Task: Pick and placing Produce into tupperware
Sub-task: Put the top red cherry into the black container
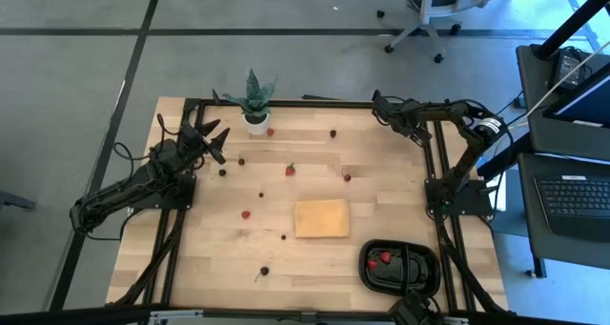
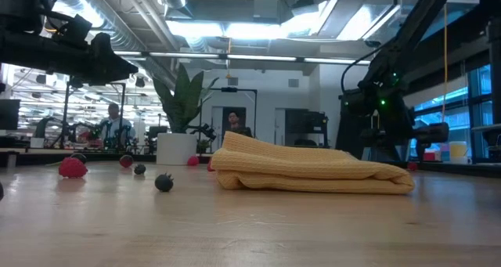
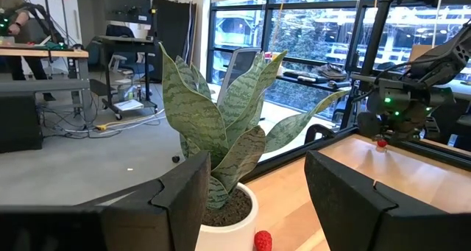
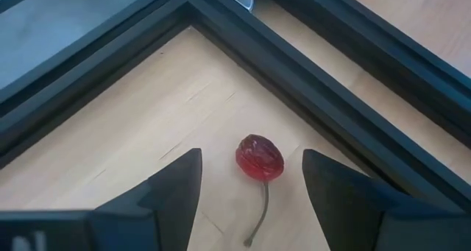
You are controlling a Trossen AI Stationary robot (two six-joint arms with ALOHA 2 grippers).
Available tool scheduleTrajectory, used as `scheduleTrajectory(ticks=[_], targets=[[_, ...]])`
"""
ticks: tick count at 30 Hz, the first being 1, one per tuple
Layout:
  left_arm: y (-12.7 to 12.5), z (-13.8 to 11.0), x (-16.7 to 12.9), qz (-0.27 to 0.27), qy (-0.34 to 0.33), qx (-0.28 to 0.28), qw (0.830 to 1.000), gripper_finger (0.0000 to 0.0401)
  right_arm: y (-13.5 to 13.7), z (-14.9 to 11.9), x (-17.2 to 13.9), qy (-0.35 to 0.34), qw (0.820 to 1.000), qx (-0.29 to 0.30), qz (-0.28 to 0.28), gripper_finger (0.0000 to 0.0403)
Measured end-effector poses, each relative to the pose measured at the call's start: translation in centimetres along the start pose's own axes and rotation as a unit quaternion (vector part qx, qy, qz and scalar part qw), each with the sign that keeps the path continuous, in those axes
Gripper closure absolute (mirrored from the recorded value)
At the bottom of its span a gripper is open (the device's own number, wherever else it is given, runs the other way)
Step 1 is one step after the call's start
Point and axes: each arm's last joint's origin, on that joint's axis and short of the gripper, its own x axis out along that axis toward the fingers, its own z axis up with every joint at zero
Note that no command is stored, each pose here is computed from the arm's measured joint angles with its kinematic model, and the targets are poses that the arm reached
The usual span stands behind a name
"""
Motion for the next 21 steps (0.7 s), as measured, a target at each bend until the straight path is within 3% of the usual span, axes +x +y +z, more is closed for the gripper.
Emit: scheduleTrajectory(ticks=[21], targets=[[0.0, 0.0, 0.0, 0.0, 0.0, 0.0, 1.0, 0.0186, -0.26, -0.1, 0.22, 0.0, 0.999, 0.048, -0.016, 0.0166]])
